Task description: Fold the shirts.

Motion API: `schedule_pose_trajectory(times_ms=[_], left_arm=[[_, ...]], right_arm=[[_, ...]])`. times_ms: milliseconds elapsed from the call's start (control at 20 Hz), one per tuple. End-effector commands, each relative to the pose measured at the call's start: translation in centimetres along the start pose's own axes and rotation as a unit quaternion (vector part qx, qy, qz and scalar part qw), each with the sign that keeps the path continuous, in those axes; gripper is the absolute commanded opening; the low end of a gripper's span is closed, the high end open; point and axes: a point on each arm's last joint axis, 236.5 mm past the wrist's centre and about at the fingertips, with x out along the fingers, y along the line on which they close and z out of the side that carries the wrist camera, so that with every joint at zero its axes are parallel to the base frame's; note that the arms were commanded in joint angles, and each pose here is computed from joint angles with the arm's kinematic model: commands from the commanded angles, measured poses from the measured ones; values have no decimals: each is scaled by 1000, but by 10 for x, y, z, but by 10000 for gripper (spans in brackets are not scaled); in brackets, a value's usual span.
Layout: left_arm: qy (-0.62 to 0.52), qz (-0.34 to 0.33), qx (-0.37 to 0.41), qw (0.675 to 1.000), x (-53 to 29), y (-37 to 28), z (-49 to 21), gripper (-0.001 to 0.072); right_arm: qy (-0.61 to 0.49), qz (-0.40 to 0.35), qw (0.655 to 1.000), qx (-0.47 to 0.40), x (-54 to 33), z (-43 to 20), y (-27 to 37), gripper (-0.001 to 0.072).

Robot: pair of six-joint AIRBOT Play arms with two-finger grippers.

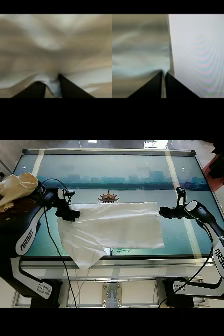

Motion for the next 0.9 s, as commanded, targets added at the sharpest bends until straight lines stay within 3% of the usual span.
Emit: schedule_pose_trajectory(times_ms=[0,50,100,300,450,650,850], left_arm=[[-24,7,-7,1000,-2,3,10,516],[-34,8,-7,999,-9,3,15,547],[-55,9,-6,998,-22,3,24,547],[-206,37,19,978,-136,5,56,544],[-282,74,2,956,-212,27,26,543],[-202,10,-116,972,-150,29,-93,543],[-153,-99,-263,947,-60,-18,-167,543]], right_arm=[[18,10,1000,6,0,-10,5,255],[29,15,999,7,-1,-14,7,308],[45,21,999,5,-3,-19,10,316],[105,25,994,-37,-42,-32,20,317],[123,-9,991,-60,-77,-46,10,320],[136,6,991,0,-92,-92,1,345],[116,23,992,37,-101,-110,2,345]])
